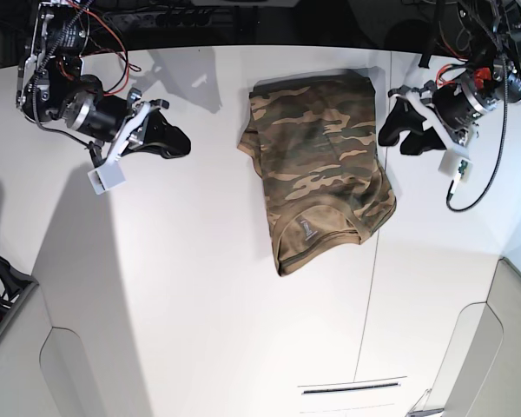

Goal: Fold the T-shirt properly

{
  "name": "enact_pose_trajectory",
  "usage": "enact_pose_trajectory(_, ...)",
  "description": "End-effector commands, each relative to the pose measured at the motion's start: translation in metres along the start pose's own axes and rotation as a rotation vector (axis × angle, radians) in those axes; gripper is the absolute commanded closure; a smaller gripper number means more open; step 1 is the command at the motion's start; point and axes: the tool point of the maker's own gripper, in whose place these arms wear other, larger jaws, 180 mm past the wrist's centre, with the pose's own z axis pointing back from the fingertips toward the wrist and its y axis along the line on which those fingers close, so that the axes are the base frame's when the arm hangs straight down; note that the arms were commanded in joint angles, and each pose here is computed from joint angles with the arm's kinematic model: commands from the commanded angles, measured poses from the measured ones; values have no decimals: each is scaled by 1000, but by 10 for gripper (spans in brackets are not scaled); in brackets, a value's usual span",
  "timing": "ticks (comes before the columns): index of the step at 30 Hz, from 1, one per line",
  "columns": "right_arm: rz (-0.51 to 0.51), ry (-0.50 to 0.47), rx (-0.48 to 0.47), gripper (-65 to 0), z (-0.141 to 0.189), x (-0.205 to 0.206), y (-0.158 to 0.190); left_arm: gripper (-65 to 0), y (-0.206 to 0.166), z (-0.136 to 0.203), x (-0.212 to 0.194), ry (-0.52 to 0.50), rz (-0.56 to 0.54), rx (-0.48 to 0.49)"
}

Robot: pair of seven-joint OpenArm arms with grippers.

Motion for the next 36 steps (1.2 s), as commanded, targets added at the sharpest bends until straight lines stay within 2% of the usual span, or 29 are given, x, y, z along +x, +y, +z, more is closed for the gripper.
enact_pose_trajectory(1,12,-23,21,0,7,6,4,-326,-1,9,6,-27,-17,2)
enact_pose_trajectory(9,-66,181,70,0,42,-59,4,-326,11,54,-83,177,97,104)
enact_pose_trajectory(15,-101,315,33,0,69,-101,-3,-326,7,86,-147,353,152,167)
enact_pose_trajectory(22,-195,493,33,0,93,-166,12,-326,8,119,-216,549,234,208)
enact_pose_trajectory(28,-257,628,-15,0,118,-217,20,-326,3,133,-272,665,369,194)
enact_pose_trajectory(29,-267,646,-28,0,122,-225,20,-326,-4,135,-283,692,370,156)
enact_pose_trajectory(31,-293,664,-54,0,128,-239,18,-326,-6,136,-302,718,391,154)
enact_pose_trajectory(36,-341,683,-150,0,135,-273,1,-326,-20,124,-338,806,346,68)
